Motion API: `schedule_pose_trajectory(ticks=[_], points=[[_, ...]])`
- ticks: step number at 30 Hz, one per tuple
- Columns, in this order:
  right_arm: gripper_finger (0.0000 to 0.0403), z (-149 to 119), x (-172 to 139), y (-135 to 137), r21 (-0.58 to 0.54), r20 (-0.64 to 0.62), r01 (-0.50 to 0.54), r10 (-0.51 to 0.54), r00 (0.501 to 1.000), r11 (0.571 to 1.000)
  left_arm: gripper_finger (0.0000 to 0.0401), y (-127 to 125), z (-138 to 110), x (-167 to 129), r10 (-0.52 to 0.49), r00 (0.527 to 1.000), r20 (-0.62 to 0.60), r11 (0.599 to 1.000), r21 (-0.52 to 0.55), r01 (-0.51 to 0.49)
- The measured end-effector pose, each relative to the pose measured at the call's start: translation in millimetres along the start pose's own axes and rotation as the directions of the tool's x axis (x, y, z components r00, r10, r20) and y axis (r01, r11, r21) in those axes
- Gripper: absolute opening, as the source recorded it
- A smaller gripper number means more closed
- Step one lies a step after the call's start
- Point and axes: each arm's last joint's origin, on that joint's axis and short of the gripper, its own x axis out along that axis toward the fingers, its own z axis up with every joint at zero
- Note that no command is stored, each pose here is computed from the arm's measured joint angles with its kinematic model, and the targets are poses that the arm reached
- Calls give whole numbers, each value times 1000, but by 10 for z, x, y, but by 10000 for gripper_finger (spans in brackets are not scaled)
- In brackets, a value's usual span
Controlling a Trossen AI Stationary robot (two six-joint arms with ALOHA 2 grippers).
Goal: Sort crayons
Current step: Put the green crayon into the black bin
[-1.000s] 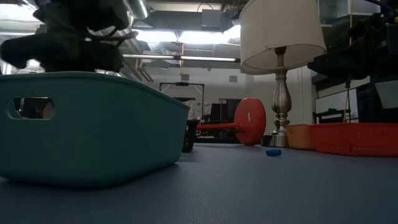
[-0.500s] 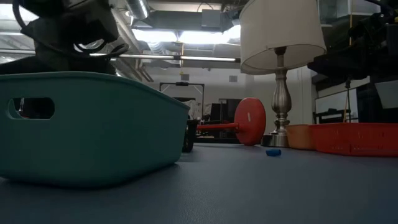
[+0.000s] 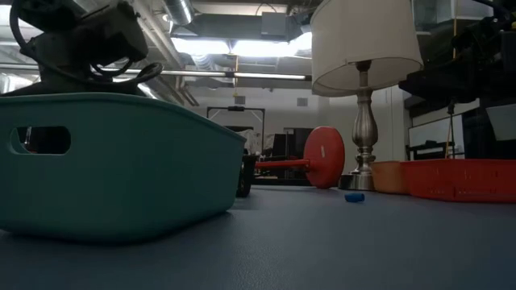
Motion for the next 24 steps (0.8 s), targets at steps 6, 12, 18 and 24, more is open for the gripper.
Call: schedule_pose_trajectory(ticks=[6, 12, 18, 24], points=[[147, 1, 0, 0, 0, 0, 0, 0, 1000, 1000, 20, -3, 29, 2, 2, 999, 35, 1000, -1, -2], [147, 1, 0, 0, 0, 0, 0, 0, 1000, 1000, 6, -9, 90, -23, 12, 998, 59, 1000, -3, -12], [147, 1, 0, 0, 0, 0, 0, 0, 1000, 1000, 11, -2, 315, -144, 4, 992, 127, 1000, -28, 0], [147, 1, 0, 0, 0, 0, 0, 0, 1000, 1000, 11, 18, 579, -314, -31, 977, 210, 998, -52, 43]])
